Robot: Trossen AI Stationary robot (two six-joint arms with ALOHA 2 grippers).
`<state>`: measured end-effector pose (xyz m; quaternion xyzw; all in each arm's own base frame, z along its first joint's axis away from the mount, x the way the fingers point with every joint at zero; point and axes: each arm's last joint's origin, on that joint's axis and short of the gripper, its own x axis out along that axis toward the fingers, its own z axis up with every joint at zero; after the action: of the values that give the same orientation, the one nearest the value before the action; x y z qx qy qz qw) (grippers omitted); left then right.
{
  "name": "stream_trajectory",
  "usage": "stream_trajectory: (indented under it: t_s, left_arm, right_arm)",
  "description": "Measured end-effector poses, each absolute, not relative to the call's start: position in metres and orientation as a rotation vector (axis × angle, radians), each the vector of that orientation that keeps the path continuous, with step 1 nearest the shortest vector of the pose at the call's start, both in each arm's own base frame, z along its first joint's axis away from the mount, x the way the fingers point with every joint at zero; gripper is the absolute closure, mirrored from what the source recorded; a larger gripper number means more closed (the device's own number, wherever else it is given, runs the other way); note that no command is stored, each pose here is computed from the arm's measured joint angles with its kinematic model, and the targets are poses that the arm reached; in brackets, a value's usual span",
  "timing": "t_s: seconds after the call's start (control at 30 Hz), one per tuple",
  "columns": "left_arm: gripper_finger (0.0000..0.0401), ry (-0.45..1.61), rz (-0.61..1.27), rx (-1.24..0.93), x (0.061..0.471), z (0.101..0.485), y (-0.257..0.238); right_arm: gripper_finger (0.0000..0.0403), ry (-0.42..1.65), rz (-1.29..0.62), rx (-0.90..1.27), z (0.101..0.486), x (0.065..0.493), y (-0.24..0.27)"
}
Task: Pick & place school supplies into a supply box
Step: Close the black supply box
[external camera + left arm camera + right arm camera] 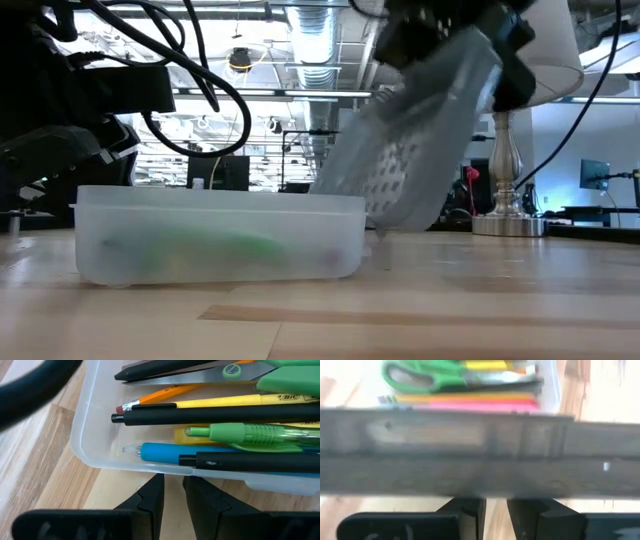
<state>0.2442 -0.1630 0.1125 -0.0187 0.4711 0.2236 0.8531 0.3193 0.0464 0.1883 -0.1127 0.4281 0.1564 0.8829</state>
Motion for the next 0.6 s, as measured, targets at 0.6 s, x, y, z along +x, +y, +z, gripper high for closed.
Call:
stream_trajectory:
  t_s: [0.6]
  left_arm:
    - [0.0324,0.971,0.483,-0.027,0.245,0.113,-0.163]
  right_arm:
    - [0.0337,0.684,0.395,-0.283,0.221,0.336,0.077]
